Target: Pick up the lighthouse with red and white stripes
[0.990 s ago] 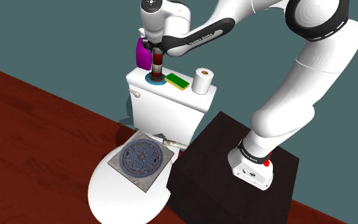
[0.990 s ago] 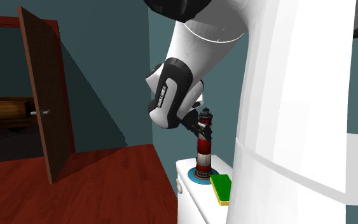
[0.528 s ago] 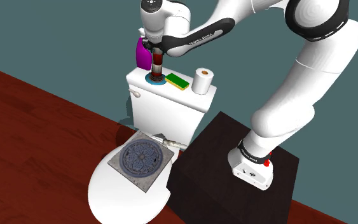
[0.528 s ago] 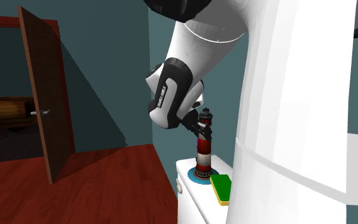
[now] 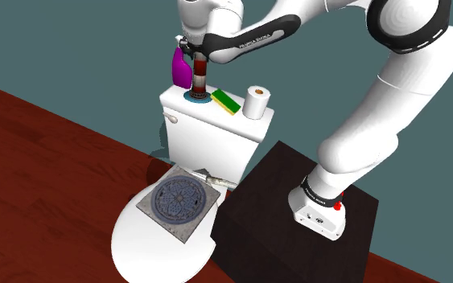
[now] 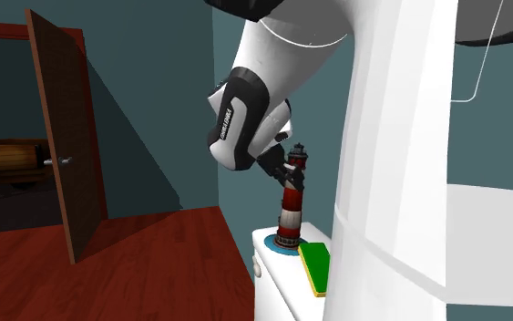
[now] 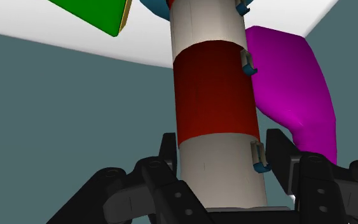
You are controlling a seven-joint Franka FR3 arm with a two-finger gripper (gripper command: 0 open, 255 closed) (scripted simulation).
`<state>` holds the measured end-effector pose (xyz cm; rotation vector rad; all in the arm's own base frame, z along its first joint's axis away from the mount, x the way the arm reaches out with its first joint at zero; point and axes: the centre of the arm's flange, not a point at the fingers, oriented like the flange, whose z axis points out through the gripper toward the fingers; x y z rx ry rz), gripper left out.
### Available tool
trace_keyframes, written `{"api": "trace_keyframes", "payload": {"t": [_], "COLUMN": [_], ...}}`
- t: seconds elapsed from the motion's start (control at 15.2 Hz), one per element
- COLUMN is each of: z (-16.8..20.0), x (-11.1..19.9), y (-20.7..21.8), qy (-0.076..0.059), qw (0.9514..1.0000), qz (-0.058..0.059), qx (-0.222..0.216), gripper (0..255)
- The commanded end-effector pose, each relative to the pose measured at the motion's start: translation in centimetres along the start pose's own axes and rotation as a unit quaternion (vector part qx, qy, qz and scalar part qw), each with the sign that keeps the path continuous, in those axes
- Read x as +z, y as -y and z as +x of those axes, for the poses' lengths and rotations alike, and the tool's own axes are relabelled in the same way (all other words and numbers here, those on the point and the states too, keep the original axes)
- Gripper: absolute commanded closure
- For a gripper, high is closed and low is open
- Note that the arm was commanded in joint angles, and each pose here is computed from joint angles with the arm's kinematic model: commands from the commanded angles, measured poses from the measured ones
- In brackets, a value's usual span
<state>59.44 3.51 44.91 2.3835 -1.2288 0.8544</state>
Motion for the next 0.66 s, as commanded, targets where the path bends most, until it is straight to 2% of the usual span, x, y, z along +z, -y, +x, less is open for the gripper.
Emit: {"api": "trace_keyframes", "payload": {"t": [0.0, 0.59], "z": [0.7, 3.1], "x": [-0.8, -3.7], "y": [-0.1, -0.1], "qy": [0.000, 0.000], "qw": [1.0000, 1.0000], "qz": [0.000, 0.000], "qx": [0.000, 0.000], "gripper": [255, 255]}}
